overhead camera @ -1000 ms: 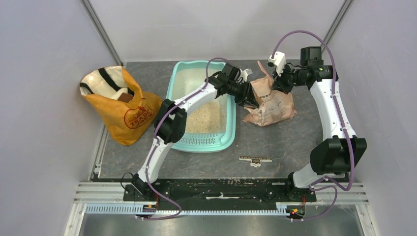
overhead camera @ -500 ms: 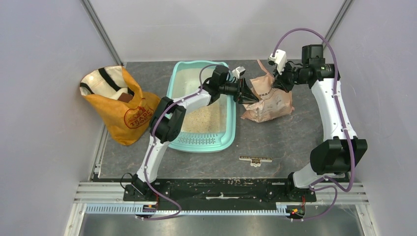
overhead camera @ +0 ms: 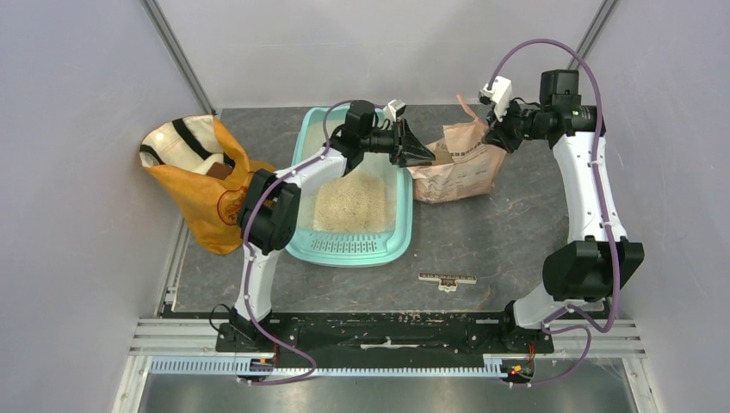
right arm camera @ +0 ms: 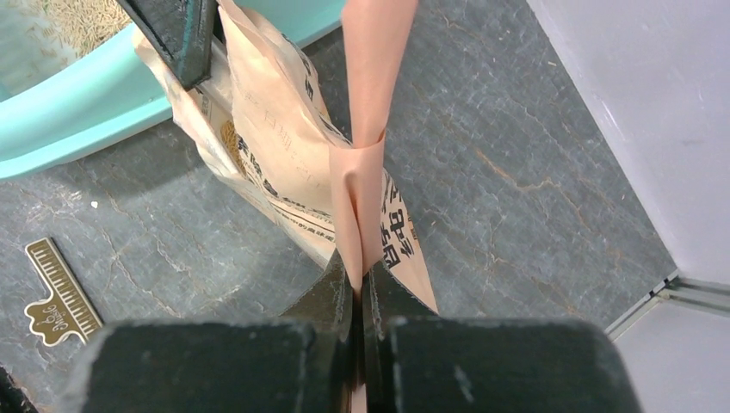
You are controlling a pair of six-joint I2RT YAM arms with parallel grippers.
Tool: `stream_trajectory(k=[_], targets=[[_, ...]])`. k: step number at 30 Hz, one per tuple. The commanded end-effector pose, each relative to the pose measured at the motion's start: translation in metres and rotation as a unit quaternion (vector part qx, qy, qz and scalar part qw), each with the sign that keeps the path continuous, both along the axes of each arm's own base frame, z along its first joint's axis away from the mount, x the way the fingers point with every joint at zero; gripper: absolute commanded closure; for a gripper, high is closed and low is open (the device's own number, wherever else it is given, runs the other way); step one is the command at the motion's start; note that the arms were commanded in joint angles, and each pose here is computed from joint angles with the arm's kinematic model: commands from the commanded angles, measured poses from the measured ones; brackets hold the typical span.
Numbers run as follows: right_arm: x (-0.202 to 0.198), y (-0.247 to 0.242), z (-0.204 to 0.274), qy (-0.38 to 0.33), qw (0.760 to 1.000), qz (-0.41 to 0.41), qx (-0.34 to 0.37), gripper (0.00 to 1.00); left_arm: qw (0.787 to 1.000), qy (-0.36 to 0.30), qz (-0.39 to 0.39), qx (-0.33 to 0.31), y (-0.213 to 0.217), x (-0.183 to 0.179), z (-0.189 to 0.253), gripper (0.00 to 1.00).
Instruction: Fill the litter box with clean litter
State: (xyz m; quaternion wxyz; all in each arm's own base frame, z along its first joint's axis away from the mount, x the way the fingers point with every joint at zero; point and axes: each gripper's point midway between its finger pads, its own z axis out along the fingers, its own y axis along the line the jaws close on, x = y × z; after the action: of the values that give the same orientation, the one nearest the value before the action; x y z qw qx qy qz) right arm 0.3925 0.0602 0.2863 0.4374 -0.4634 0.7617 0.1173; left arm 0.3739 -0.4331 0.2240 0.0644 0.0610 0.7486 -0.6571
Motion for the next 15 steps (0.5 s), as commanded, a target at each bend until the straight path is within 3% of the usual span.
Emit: stream_trajectory(k=[1, 15], targets=[[0.013, 0.017, 0.064, -0.105, 0.993, 0.042, 0.036, 1.0, 0.999, -0.033, -0.013, -0.021, 0.014, -0.014, 0.04, 0.98], [0.013, 0.018, 0.064, -0.109, 0.992, 0.047, 0.034, 1.0, 1.0, -0.019, 0.019, -0.002, 0.055, -0.014, 0.031, 0.98]])
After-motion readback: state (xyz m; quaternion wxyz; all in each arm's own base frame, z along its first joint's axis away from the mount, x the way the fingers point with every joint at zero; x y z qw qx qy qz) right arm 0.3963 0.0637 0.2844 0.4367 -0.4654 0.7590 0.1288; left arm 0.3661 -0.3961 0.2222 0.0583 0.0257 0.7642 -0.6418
